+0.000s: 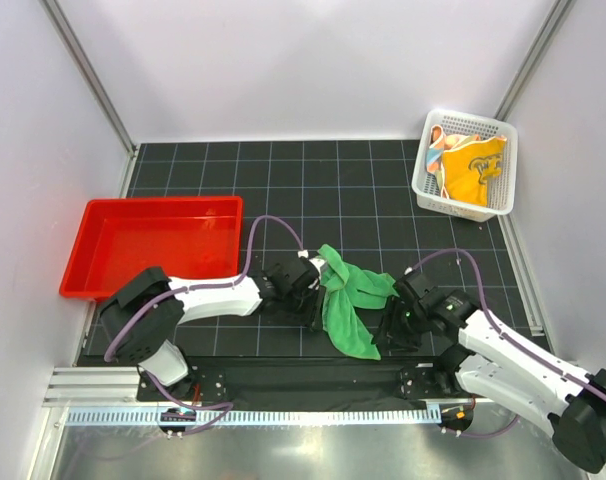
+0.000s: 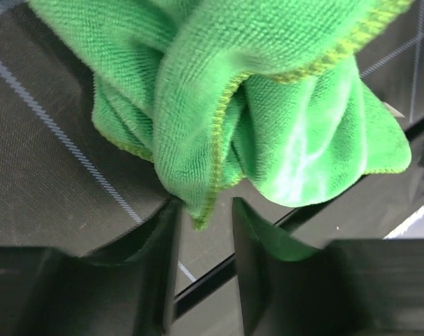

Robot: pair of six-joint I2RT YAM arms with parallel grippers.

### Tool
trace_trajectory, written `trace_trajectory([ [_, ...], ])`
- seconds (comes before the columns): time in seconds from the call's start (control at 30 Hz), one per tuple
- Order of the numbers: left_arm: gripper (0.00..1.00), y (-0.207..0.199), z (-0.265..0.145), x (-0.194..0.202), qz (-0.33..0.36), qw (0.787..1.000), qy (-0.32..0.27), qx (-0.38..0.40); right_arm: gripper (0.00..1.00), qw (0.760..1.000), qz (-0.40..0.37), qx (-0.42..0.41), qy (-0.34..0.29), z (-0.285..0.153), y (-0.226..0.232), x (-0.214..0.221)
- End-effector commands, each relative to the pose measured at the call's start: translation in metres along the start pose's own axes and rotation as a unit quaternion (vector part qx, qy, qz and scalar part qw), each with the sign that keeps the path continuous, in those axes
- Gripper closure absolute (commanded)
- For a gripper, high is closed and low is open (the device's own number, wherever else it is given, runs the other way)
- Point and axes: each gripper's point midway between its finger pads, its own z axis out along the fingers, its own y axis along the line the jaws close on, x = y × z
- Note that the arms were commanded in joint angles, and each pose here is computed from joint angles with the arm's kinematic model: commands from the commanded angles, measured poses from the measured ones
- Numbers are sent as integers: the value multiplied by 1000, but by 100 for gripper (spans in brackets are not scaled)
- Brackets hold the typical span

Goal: Fold and stack the towels
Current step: Move the towel to the center of the board, then flatten out the crumpled towel

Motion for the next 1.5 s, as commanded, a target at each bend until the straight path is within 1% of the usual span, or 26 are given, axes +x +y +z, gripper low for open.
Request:
trace_trajectory([
  [0.0, 68, -3, 2, -11, 3, 1000, -23, -1, 49, 1000, 10, -10, 5, 9, 5, 2],
  [0.03, 76, -3, 2, -11, 3, 1000, -23, -4, 49, 1000, 11, -3, 9, 13, 1, 4],
  [0.1, 82, -2, 2, -11, 3, 1000, -24, -8, 49, 1000, 10, -5, 7, 17, 1, 3],
  [0.13, 88, -1, 0, -12, 3, 1000, -23, -11, 49, 1000, 11, -5, 9, 19, 1, 3],
  [0.2, 93, 0, -1, -11, 2, 1000, -22, -15, 49, 1000, 13, -17, 15, 22, 5, 5],
  [0.23, 99, 1, -2, -11, 2, 1000, -21, -17, 49, 1000, 16, -19, 17, 23, 6, 7],
  [0.53, 100, -7, -22, -25, 1, 999, -37, -27, 59, 998, 43, -53, 4, 21, 19, 4],
  [0.6, 100, -8, -26, -26, -2, 999, -37, -28, 66, 997, 49, -61, -5, 19, 20, 3],
  [0.63, 100, -10, -28, -27, -3, 999, -39, -24, 71, 997, 53, -61, -9, 18, 19, 2],
  [0.67, 100, -11, -30, -26, -4, 999, -36, -23, 82, 996, 58, -61, -17, 18, 18, 1],
  [0.73, 100, -15, -35, -28, -8, 999, -39, -19, 90, 995, 59, -72, -27, 13, 20, -2],
  [0.77, 100, -15, -36, -28, -10, 999, -40, -17, 99, 995, 59, -67, -34, 12, 18, -4],
  [0.87, 100, -18, -39, -30, -11, 999, -44, -13, 99, 995, 57, -60, -48, 8, 17, -8],
  [0.97, 100, -9, -39, -29, -10, 998, -45, -32, 99, 997, 35, -46, -58, 9, 15, -14],
  [1.03, 100, 2, -43, -34, -14, 997, -51, -55, 99, 995, 4, -35, -91, 2, 19, -30],
  [1.07, 100, 10, -44, -39, -18, 996, -59, -70, 99, 995, -7, -16, -96, -4, 24, -38],
  [1.1, 100, 11, -48, -45, -23, 995, -63, -68, 99, 991, -25, 13, -134, -8, 21, -55],
  [1.13, 100, 16, -53, -47, -27, 995, -60, -74, 99, 989, -37, 25, -142, -13, 25, -63],
  [1.17, 100, 17, -64, -65, -30, 994, -79, -72, 99, 986, -46, 34, -155, -25, 38, -76],
  [1.23, 100, 22, -81, -77, -34, 992, -91, -82, 99, 975, -73, 60, -201, -44, 45, -101],
  [1.27, 100, 22, -99, -102, -36, 989, -120, -79, 99, 968, -80, 59, -230, -65, 62, -117],
  [1.33, 100, 21, -127, -128, -44, 984, -154, -71, 99, 951, -100, 84, -281, -94, 68, -148],
  [1.37, 100, 23, -152, -160, -58, 977, -197, -64, 99, 940, -103, 61, -319, -128, 94, -170],
  [1.4, 100, 22, -166, -178, -66, 973, -215, -50, 99, 934, -110, 71, -333, -136, 104, -188],
  [1.43, 100, 18, -177, -193, -72, 971, -227, -32, 99, 917, -128, 81, -368, -155, 112, -213],
  [1.47, 100, 16, -211, -232, -80, 957, -277, -15, 99, 900, -125, 57, -413, -191, 135, -236],
])
